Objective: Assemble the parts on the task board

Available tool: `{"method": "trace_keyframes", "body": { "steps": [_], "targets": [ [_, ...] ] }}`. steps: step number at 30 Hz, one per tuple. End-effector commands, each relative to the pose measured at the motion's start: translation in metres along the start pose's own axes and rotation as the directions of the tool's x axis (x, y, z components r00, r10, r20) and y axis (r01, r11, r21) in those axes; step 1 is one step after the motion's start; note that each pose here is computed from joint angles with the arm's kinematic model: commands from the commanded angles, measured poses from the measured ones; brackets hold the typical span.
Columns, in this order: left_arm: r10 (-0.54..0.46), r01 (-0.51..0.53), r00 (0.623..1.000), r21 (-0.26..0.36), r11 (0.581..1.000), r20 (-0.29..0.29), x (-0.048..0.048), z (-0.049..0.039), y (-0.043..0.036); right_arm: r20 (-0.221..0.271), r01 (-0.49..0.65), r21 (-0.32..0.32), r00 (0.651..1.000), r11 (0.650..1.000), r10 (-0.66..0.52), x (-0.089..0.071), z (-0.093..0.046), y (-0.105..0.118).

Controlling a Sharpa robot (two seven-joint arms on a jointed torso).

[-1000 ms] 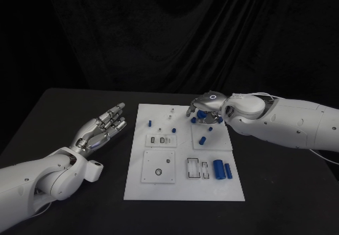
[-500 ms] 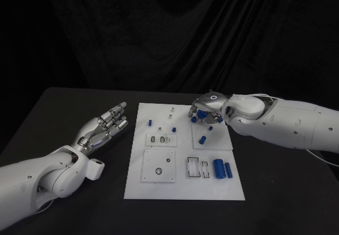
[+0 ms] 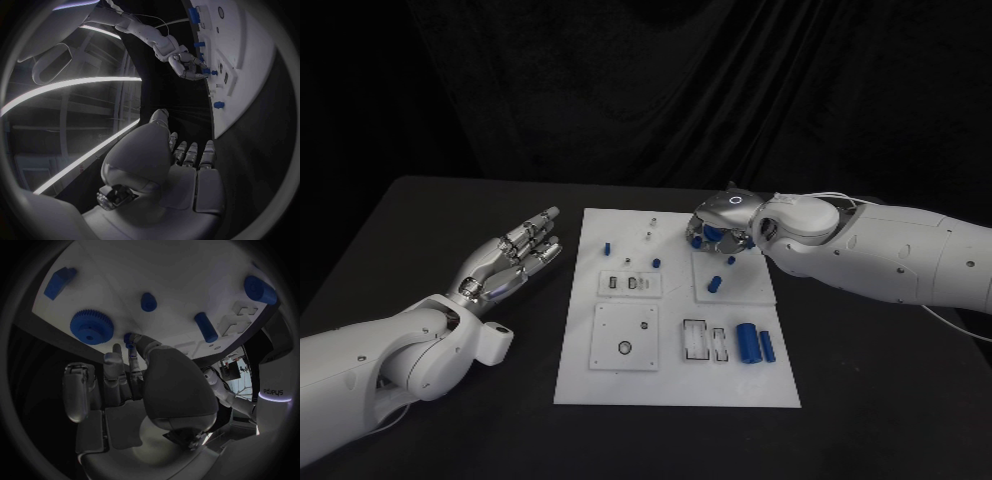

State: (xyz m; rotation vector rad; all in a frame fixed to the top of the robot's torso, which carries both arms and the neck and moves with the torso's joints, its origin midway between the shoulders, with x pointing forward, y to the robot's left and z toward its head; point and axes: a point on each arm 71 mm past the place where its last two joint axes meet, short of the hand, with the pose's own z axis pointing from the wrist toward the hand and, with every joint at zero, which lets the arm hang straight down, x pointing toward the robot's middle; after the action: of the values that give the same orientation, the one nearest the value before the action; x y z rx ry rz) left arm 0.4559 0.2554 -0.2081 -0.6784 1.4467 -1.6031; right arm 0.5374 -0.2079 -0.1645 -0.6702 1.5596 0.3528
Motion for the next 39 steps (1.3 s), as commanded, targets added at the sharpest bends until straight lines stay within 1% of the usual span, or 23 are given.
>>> {"method": "trace_keyframes", "body": {
  "steps": [1,16,20,26,29,34,39],
  "targets": [
    [-0.011,0.014,1.000,0.153,0.988,-0.021,0.0023,0.0003,-0.0109,0.028,0.008,-0.008,1.000,1.000,-0.007,0.000,0.001,0.001],
    [-0.018,0.023,0.999,0.148,0.989,-0.031,0.0034,0.0013,-0.0102,0.016,0.008,-0.006,1.000,1.000,-0.008,0.005,0.003,-0.001],
    [-0.018,0.022,0.999,0.147,0.989,-0.030,0.0028,0.0011,-0.0100,0.028,0.009,-0.011,1.000,1.000,-0.008,0.005,0.002,-0.001],
    [-0.014,0.018,1.000,0.143,0.990,-0.025,0.0004,0.0003,-0.0094,0.063,0.008,-0.011,0.998,1.000,-0.008,0.001,0.000,-0.001],
    [-0.012,0.015,1.000,0.140,0.990,-0.022,-0.0008,-0.0001,-0.0090,0.089,0.007,-0.008,0.996,1.000,-0.006,-0.006,0.000,-0.001],
    [-0.010,0.013,1.000,0.137,0.991,-0.020,-0.0019,-0.0002,-0.0085,0.125,-0.019,-0.006,0.992,1.000,0.019,-0.022,0.003,0.001],
    [-0.010,0.013,1.000,0.137,0.991,-0.021,-0.0011,0.0013,-0.0079,0.171,-0.055,-0.012,0.984,0.998,0.056,-0.041,0.012,0.007]
  ]
}}
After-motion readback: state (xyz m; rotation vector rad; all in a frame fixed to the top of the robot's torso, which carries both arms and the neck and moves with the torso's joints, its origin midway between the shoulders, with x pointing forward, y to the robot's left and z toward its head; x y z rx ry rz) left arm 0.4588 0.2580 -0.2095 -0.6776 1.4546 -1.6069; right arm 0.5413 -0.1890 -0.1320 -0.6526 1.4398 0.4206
